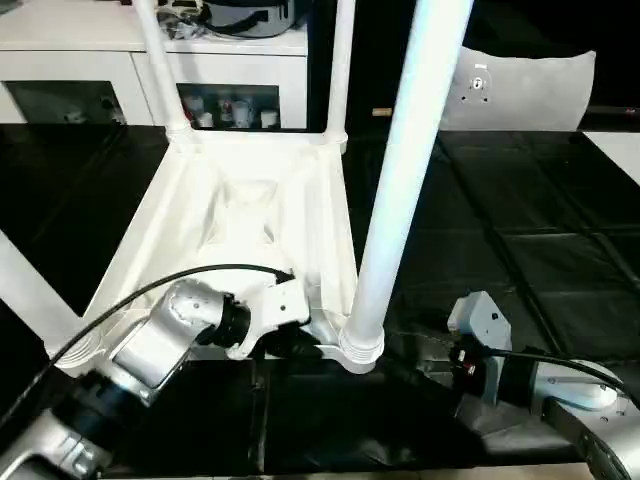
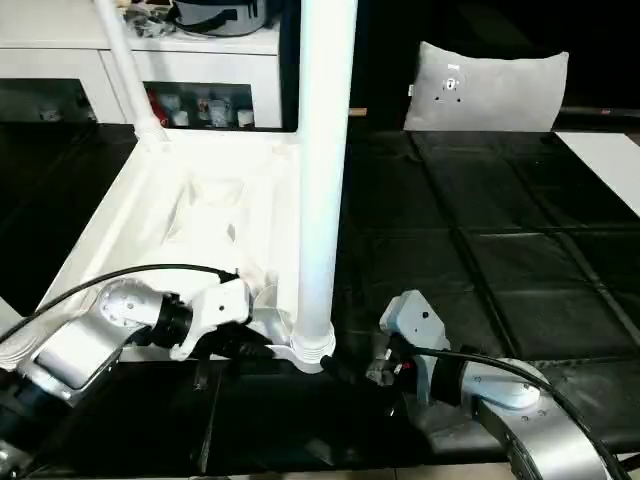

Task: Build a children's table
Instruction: Rotate leg to tighten

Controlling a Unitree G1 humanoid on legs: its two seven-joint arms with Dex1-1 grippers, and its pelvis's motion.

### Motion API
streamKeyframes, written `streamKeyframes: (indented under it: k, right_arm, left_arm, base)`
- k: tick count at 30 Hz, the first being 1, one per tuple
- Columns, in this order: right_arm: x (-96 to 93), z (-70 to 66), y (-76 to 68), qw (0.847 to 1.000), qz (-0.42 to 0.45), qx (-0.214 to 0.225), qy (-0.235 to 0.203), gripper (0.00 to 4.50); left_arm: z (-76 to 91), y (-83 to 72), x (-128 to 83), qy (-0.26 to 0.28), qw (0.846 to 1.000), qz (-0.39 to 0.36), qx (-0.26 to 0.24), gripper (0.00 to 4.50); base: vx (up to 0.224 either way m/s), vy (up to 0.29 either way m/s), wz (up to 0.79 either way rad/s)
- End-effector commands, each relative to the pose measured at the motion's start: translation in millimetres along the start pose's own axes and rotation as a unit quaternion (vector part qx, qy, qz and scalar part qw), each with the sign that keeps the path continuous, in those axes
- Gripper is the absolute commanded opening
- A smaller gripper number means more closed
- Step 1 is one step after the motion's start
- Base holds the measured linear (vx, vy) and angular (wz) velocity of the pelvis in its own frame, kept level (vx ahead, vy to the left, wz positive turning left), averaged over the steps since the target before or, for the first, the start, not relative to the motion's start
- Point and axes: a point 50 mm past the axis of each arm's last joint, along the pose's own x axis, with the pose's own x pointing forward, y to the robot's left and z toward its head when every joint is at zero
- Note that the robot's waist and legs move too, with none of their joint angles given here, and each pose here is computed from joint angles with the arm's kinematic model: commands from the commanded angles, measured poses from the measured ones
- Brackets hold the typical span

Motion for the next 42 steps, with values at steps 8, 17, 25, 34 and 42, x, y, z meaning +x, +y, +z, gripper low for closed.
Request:
streamKeyframes:
  k: [8,17,25,34,42]
  right_arm:
    - [7.7,8.4,-8.2,0.996,0.089,-0.012,-0.023,4.31]
    - [23.9,15.4,-23.7,0.988,0.147,-0.024,-0.027,3.66]
    - [39.3,21.2,-26.7,0.978,0.205,-0.023,-0.037,3.22]
    - [45.5,20.1,-28.1,0.971,0.234,-0.014,-0.034,2.42]
    - [44.5,17.0,-21.4,0.967,0.252,0.012,-0.037,1.94]
  left_arm:
    - [0.9,0.6,-2,0.002,0.998,-0.047,0.034,0.0]
    - [6.7,-0.1,0,0.014,0.991,-0.109,0.08,0.0]
    - [7.3,4.6,-1,0.023,0.988,-0.12,0.093,0.0]
    - [4.7,7.1,-2,0.03,0.987,-0.124,0.093,0.0]
    - [-0.2,10.8,-3,0.024,0.995,-0.086,0.051,0.0]
  base:
    - [0.0,0.0,0.0]
    - [0.0,0.0,0.0]
    - [0.0,0.0,0.0]
    - [0.0,0.0,0.0]
    - [0.0,0.0,0.0]
